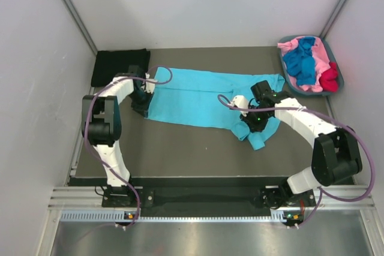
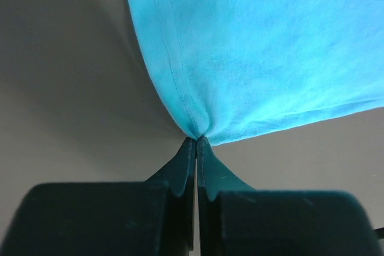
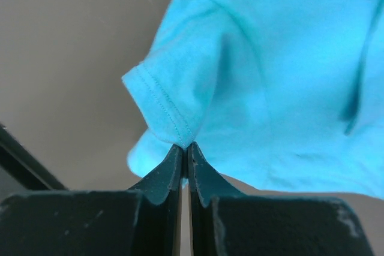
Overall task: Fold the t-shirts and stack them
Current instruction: Fold the tshirt
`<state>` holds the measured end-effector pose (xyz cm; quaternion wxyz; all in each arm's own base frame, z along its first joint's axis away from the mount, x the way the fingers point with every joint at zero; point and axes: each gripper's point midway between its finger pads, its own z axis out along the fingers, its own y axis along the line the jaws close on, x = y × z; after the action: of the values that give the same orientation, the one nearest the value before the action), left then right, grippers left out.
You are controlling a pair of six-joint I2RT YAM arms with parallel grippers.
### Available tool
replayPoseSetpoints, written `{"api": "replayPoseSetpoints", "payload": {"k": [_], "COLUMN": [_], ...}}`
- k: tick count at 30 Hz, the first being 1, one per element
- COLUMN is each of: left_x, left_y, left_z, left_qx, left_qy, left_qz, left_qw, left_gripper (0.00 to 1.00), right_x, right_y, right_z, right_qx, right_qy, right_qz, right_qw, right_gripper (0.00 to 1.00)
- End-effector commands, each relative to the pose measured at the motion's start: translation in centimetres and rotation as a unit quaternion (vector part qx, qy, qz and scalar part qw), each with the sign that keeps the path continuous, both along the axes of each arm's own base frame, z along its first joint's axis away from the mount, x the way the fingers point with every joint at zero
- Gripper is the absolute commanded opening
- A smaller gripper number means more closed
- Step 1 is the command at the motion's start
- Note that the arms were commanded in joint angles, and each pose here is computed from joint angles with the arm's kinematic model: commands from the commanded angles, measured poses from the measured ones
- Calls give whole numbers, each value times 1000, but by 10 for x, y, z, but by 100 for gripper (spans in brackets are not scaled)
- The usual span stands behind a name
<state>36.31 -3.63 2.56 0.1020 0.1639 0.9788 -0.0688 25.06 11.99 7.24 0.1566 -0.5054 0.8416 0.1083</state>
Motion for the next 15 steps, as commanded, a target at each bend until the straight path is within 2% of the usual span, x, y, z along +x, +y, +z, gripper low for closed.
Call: {"api": "replayPoseSetpoints", "payload": {"k": [1, 11, 15], "left_x": [18, 48, 72], "left_y": [-4, -22, -27], "left_z": [23, 42, 52], "left_qx": [-18, -50, -49], "left_qy": [-22, -43, -67], "left_qz": [-7, -35, -36], "left_qw": [1000, 997, 996], "left_gripper": [0, 0, 0], "right_x": [27, 62, 82], "right_y": [-6, -17, -20], "right_z": [28, 56, 65], "right_qx": [-28, -66, -77], "right_qy": [-66, -121, -140], "right_qz": [2, -1, -14], "right_qw": [997, 991, 987], "right_gripper": [0, 0, 0]}}
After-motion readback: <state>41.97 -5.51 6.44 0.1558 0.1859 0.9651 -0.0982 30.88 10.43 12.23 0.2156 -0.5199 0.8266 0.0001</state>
